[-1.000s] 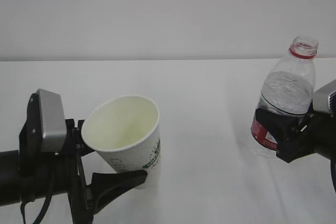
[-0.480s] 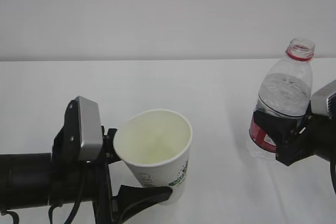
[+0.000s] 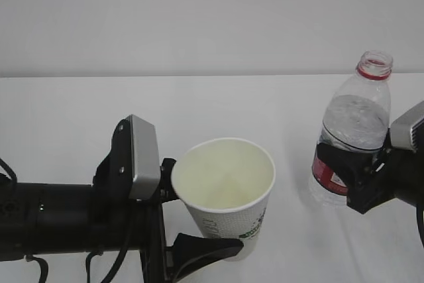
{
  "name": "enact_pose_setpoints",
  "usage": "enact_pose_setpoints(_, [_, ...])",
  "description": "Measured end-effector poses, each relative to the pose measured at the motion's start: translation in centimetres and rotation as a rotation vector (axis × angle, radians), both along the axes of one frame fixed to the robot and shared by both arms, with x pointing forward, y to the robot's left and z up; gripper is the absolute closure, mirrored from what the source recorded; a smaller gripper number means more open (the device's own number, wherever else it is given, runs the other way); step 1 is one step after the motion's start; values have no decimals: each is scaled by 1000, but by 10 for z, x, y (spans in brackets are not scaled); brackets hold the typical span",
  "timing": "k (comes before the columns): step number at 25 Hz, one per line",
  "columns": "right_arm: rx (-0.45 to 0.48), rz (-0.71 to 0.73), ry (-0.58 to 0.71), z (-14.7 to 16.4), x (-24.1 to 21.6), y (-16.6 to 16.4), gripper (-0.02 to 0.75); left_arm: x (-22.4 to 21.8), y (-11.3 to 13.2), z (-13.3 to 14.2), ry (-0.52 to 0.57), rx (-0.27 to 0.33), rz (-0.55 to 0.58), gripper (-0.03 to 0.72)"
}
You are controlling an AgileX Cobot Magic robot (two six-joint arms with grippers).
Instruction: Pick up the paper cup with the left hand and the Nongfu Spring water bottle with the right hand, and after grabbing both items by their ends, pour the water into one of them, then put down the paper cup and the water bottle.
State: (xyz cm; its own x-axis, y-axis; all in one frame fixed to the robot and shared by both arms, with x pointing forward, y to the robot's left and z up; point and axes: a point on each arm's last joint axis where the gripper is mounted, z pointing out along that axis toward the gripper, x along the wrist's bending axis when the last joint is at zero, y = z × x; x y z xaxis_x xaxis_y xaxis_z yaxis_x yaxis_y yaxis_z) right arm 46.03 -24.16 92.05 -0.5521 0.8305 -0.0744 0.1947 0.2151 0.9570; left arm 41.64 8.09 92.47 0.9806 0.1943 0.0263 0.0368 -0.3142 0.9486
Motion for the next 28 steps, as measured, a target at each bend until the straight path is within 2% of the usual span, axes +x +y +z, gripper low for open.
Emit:
enact_pose_setpoints(7, [-3,9,0,0,0,1,298,-4,-8,1,1,-5,-29,119])
enact_pose_setpoints(15, [-4,11,0,0,-1,1,298,-16,-18,-16,44,35,-83,120])
enact_pose_setpoints(28, [-5,16,0,0,-1,1,298,-16,-18,-15,48,23,-78,121])
